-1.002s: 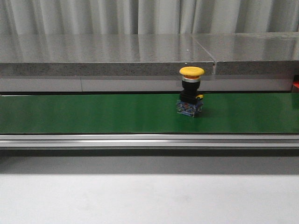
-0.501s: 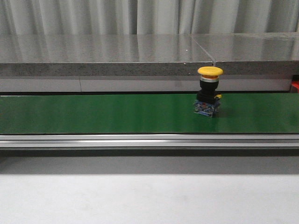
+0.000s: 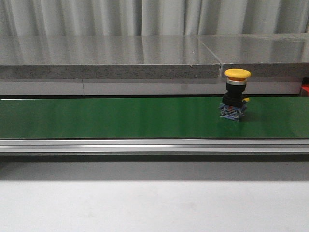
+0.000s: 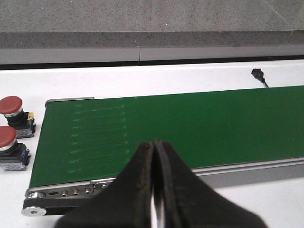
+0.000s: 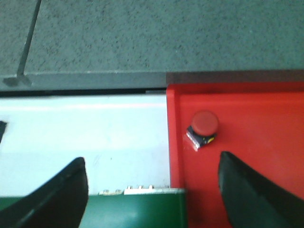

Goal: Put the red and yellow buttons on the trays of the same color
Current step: 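Grasp the yellow button off the belt end with the right gripper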

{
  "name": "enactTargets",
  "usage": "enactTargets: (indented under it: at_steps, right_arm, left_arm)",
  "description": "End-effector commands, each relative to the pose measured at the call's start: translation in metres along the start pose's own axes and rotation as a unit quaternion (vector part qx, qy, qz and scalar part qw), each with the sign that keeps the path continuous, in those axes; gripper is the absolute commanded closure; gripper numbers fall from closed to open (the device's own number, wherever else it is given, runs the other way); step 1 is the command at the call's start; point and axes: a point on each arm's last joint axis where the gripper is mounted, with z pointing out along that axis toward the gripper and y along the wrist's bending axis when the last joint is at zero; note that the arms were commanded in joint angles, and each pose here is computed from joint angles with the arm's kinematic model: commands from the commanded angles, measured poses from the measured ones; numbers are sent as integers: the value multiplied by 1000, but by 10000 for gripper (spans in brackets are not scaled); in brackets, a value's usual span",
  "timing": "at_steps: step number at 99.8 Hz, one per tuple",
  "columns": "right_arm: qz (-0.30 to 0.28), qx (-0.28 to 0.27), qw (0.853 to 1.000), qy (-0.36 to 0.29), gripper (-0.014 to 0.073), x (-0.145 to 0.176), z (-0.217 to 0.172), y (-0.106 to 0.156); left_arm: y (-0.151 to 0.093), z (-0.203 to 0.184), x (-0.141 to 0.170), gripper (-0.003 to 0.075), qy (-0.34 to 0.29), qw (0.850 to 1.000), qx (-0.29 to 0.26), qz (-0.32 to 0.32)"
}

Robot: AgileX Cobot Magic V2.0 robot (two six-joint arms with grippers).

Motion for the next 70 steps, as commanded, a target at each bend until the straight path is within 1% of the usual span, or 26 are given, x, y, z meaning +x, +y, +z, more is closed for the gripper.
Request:
enactTargets:
  at_steps: [1,16,21,35,47,59,70]
  right_arm:
    - [-10,5,998,-57,35,7,-38,12]
    - [-21,-10,999,-33,34,48,-53,29]
    - [-31,-19,999,-22,34,62,-54,36]
    - [-74,-53,996,8,34,86,-51,57]
    - [-113,-90,989,43,34,101,-44,76]
    - [-147,-115,981,50,34,107,-41,92]
    - [-163,-127,977,55,34,108,-34,100]
  left_arm:
    - [-2,-4,-15,739,-51,999,6,-6]
    - [-2,-4,-15,739,-51,999,6,-6]
    - [-2,-4,-15,739,-51,999,6,-6]
    - [-2,-4,-15,739,-51,999,6,-6]
    - [-2,-4,-15,739,-51,999,6,-6]
    - [-2,-4,-15,739,-51,999,6,-6]
    - [-2,-4,-15,739,-51,999,6,-6]
